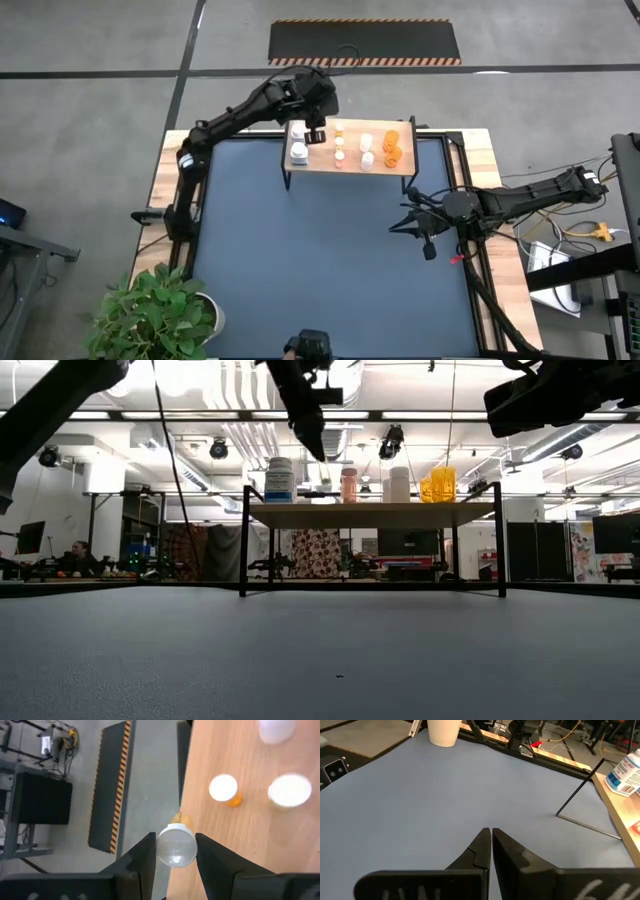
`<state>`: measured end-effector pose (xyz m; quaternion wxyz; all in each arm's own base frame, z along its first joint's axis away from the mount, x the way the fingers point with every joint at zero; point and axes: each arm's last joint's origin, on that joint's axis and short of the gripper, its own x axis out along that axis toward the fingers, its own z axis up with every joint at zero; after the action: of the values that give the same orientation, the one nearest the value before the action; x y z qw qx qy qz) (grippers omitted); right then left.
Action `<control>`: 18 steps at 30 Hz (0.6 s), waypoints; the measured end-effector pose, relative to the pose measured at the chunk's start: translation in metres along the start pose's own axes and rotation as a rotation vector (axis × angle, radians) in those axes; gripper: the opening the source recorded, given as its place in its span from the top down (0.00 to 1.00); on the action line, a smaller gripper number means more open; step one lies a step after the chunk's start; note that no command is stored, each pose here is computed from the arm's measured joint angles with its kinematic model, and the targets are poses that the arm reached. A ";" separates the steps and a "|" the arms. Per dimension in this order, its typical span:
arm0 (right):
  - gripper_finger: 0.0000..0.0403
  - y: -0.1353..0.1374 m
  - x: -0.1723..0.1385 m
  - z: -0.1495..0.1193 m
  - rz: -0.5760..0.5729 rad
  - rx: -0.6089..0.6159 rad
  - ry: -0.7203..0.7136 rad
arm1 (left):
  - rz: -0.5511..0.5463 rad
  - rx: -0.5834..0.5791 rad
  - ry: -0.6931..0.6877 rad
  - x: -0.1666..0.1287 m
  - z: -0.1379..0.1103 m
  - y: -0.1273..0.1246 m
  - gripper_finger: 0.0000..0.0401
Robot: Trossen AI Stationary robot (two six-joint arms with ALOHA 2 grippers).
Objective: Pick and place medicine bottles onto shelf by color
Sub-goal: Put the yellow pill bottle on the shelf
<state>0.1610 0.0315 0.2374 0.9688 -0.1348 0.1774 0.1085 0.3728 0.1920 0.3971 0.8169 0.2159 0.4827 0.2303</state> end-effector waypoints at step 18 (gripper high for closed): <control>0.98 0.000 0.000 0.000 -0.001 0.009 0.001 | -0.115 0.049 0.055 0.035 -0.002 -0.019 0.73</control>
<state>0.1610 0.0314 0.2373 0.9694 -0.1306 0.1781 0.1072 0.3894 0.1977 0.3617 0.8097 0.2016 0.5220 0.1768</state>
